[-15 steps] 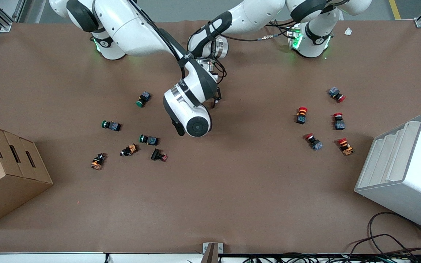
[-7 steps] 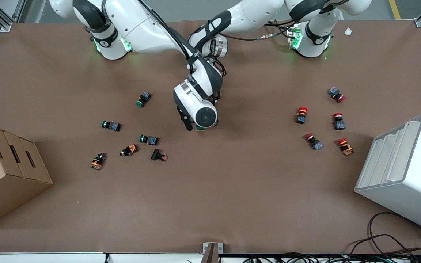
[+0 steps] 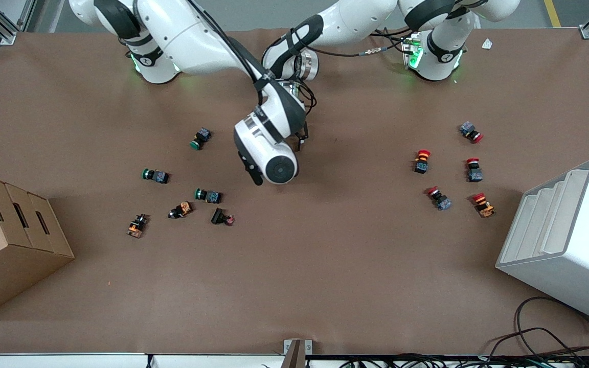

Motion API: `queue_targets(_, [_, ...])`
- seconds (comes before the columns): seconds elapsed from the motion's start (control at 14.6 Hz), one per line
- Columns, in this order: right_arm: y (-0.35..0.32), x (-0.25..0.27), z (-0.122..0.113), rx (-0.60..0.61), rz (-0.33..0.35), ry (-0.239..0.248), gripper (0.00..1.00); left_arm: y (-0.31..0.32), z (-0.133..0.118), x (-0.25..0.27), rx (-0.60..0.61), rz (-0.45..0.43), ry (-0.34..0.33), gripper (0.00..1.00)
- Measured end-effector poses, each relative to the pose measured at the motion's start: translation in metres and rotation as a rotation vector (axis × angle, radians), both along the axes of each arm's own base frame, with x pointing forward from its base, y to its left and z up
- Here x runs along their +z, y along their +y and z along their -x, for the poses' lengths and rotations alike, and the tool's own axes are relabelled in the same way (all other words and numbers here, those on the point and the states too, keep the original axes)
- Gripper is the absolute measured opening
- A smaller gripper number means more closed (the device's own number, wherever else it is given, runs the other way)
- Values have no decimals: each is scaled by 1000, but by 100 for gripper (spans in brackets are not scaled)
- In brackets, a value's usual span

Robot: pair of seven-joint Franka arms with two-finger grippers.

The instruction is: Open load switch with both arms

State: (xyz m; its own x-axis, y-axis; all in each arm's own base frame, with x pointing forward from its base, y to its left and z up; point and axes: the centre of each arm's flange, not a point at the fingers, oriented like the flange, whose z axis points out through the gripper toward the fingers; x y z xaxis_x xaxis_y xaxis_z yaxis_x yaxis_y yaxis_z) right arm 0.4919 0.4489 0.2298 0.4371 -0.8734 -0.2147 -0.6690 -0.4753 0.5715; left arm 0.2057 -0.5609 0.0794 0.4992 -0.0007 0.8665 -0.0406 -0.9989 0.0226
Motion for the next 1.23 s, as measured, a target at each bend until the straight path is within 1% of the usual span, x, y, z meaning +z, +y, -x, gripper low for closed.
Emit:
queue_targets(0.07, [-19, 19, -16, 17, -36, 10, 100, 0, 0, 0, 0, 0, 0, 100])
queue_targets(0.14, [-41, 40, -33, 38, -84, 9, 100, 0, 0, 0, 0, 0, -1, 100])
queue_targets(0.21, [-63, 59, -49, 67, -135, -6, 100, 0, 0, 0, 0, 0, -1, 99])
queue_targets(0.34, [-109, 92, -79, 155, -218, -56, 100, 0, 0, 0, -2, -4, -1, 99])
queue_targets(0.55, [-178, 124, -112, 385, -314, -114, 100, -1, 0, 1, 0, -7, 1, 99])
queue_targets(0.75, [-253, 160, -139, 628, -421, -156, 100, -11, -1, 10, 35, -18, 33, 99])
queue_targets(0.89, [-302, 188, -150, 723, -451, -194, 100, -28, -3, 28, 72, -6, 63, 99])
queue_targets(1.1, [-352, 230, -159, 854, -442, -277, 100, -51, -18, 73, 140, 23, 95, 99])
queue_targets(1.23, [-381, 250, -160, 896, -451, -310, 100, -64, -31, 113, 194, 32, 138, 99])
